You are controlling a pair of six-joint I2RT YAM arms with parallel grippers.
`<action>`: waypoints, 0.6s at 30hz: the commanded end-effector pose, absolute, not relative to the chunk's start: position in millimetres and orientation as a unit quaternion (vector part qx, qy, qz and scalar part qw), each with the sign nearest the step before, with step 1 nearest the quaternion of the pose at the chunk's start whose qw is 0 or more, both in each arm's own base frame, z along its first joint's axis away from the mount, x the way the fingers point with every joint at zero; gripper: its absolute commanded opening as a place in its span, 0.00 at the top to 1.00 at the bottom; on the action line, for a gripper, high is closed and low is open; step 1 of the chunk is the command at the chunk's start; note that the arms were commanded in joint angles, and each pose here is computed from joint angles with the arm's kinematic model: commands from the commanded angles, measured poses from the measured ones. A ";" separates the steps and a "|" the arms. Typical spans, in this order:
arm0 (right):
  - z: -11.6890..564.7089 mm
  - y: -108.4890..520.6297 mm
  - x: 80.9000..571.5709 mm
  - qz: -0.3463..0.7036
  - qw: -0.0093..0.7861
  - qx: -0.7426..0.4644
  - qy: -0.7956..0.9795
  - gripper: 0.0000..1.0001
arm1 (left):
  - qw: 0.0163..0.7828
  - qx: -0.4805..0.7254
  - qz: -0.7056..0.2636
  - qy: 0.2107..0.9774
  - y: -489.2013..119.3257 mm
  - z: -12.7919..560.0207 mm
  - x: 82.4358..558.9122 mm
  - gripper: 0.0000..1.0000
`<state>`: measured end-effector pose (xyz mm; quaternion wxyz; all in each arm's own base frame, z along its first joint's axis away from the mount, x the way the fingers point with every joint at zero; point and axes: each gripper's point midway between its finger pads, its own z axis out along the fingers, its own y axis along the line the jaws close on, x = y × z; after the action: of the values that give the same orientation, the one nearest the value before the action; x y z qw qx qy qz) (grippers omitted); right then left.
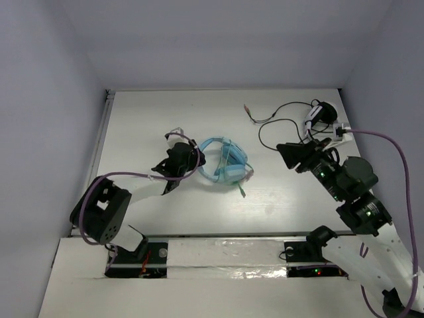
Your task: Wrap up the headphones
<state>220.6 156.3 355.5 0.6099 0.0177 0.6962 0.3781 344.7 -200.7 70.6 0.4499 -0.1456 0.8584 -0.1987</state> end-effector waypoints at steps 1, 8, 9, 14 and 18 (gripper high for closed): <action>376.2 122.6 215.4 0.321 0.652 0.042 0.685 0.46 | 0.496 -0.165 -0.228 0.821 -201.7 125.5 355.5 0.40; 419.9 74.4 191.7 0.294 0.716 0.104 0.624 0.00 | 0.594 -0.169 -0.254 0.745 -167.2 244.6 328.3 0.01; 420.6 70.0 189.1 0.288 0.717 0.108 0.625 0.00 | 0.596 -0.165 -0.248 0.746 -162.9 249.0 324.0 0.01; 423.2 52.7 174.7 0.277 0.729 0.122 0.614 0.00 | 0.634 -0.133 -0.280 0.709 -150.2 309.7 293.9 0.01; 425.1 43.9 159.4 0.283 0.733 0.124 0.606 0.00 | 0.650 -0.113 -0.306 0.687 -142.7 347.9 270.3 0.01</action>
<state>172.3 60.4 414.5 0.7191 0.1124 0.6191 0.2950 286.3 -146.9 322.1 0.6373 -0.1436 0.6946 -0.3012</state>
